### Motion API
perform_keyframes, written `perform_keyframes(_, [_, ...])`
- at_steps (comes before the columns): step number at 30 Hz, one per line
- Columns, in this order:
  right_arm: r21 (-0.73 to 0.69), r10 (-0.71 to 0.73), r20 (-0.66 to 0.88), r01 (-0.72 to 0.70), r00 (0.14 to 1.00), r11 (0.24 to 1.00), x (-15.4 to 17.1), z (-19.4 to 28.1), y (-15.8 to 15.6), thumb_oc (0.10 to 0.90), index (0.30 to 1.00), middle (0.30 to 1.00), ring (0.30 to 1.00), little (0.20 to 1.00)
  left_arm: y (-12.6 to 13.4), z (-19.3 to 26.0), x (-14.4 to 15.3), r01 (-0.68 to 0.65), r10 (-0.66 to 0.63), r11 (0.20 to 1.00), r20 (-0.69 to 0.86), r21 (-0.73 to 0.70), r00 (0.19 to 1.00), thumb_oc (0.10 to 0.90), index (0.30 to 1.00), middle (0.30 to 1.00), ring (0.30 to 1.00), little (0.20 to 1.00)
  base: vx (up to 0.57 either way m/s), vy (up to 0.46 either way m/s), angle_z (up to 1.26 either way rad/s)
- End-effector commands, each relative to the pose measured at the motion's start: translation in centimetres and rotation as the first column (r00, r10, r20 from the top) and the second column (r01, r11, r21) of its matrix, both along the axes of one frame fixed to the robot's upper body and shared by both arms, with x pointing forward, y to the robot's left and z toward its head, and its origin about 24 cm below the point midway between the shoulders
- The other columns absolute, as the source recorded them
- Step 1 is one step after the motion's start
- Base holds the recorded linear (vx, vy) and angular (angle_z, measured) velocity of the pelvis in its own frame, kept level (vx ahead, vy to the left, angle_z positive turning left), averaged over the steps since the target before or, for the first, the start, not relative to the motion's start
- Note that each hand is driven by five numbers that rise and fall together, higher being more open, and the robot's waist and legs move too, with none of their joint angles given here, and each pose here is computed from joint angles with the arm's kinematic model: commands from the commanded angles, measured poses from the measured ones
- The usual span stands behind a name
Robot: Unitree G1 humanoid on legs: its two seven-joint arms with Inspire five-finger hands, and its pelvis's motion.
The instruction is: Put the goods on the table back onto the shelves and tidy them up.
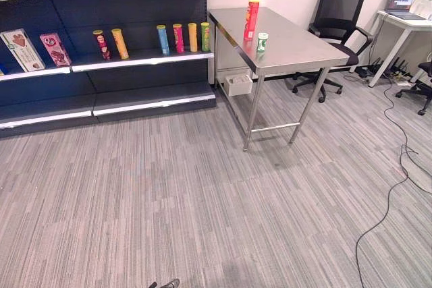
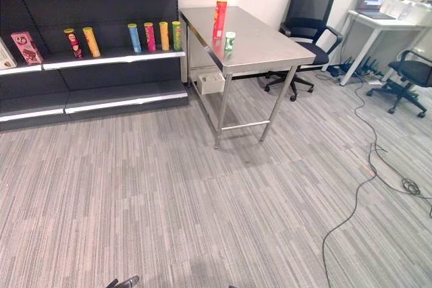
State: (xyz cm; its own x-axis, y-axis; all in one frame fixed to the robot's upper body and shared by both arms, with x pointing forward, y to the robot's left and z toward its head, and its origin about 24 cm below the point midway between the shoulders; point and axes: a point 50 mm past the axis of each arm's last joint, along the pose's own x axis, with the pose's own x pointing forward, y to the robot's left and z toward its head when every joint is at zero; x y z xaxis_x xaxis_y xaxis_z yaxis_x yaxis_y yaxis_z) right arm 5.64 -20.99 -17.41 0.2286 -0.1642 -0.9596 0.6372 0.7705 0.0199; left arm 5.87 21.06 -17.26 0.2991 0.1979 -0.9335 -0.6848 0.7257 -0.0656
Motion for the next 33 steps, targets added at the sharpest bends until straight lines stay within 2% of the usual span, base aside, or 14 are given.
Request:
perform_keyframes(1, [-0.036,0.04,0.037,-0.038,0.999,0.999,1.8,0.4,-0.8,0.8,0.9,0.9,0.9,0.9,-0.1,0.6,3.2,0.021,-0.022,1.0,0.106,0.009,0.994,0.8,0.9,0.9,0.9,0.9,-0.03,-0.027,0.17])
perform_keyframes(4, [-0.054,0.032,0.011,-0.031,0.999,0.998,1.4,0.5,-1.4,0.8,0.9,0.9,0.9,0.9,0.8,0.9,3.7,-0.051,0.048,0.998,0.14,0.02,0.989,0.8,0.9,0.9,0.9,0.9,0.05,0.03,0.31])
perform_keyframes(9, [-0.065,0.052,0.005,-0.051,0.999,0.997,1.4,0.6,-1.9,0.8,0.9,0.9,0.9,0.9,1.7,0.7,2.0,-0.119,0.117,0.993,0.112,0.018,0.987,0.8,0.9,0.9,0.9,0.9,0.16,0.084,0.22])
perform_keyframes(14, [-0.087,0.032,-0.006,-0.032,0.999,0.996,1.3,0.7,-2.5,0.8,0.9,0.9,0.9,0.9,1.6,0.6,1.7,-0.141,0.14,0.99,0.11,0.009,0.984,0.8,0.9,0.9,0.9,0.9,0.28,0.137,-0.06])
perform_keyframes(16, [-0.074,0.036,-0.03,-0.038,0.999,0.997,0.4,0.5,-2.2,0.8,0.9,0.9,0.9,0.9,1.7,0.5,0.6,-0.155,0.153,0.988,0.082,0.015,0.985,0.8,0.9,0.9,0.9,0.9,0.46,0.263,-0.12])
perform_keyframes(19, [-0.047,0.034,-0.061,-0.037,0.998,0.998,-0.7,0.2,-1.6,0.8,0.9,0.9,0.9,0.9,2.5,0.6,0.5,-0.167,0.164,0.985,0.077,0.041,0.983,0.8,0.9,0.9,0.9,0.9,0.43,0.287,-0.57])
perform_keyframes(25, [-0.027,0.095,-0.066,-0.097,0.993,0.995,-0.6,0.1,-0.8,0.8,0.9,0.9,0.9,0.9,2.3,1.0,2.7,0.016,-0.025,0.996,0.102,0.09,0.994,0.8,0.9,0.9,0.9,0.9,0.28,0.27,-0.13])
perform_keyframes(26, [-0.034,0.107,-0.05,-0.108,0.993,0.994,0.0,0.1,-0.8,0.8,0.9,0.9,0.9,0.9,2.2,1.1,3.1,0.051,-0.061,0.994,0.099,0.098,0.993,0.8,0.9,0.9,0.9,0.9,0.39,0.558,0.05])
perform_keyframes(28, [-0.068,0.181,0.054,-0.177,0.982,0.982,3.3,0.7,-0.5,0.8,0.9,0.9,0.9,0.9,1.8,1.2,4.1,0.148,-0.159,0.982,0.091,0.12,0.983,0.8,0.9,0.9,0.9,0.9,0.35,0.515,0.0])
perform_keyframes(29, [-0.068,0.181,0.054,-0.177,0.982,0.982,3.3,0.7,-0.5,0.8,0.9,0.9,0.9,0.9,1.8,1.2,4.1,0.148,-0.159,0.982,0.092,0.119,0.983,0.8,0.9,0.9,0.9,0.9,0.35,0.377,0.09])
perform_keyframes(30, [-0.097,0.257,0.149,-0.244,0.955,0.965,5.7,1.3,-0.1,0.8,0.9,0.9,0.9,0.9,1.8,1.2,4.0,0.197,-0.207,0.973,0.081,0.122,0.975,0.8,0.9,0.9,0.9,0.9,0.34,0.261,0.01])
perform_keyframes(33, [-0.11,0.27,0.174,-0.254,0.947,0.961,6.1,1.5,-0.3,0.8,0.9,0.9,0.9,0.9,1.3,1.2,4.2,0.264,-0.275,0.957,0.088,0.117,0.958,0.8,0.9,0.9,0.9,0.9,0.38,0.14,-0.13])
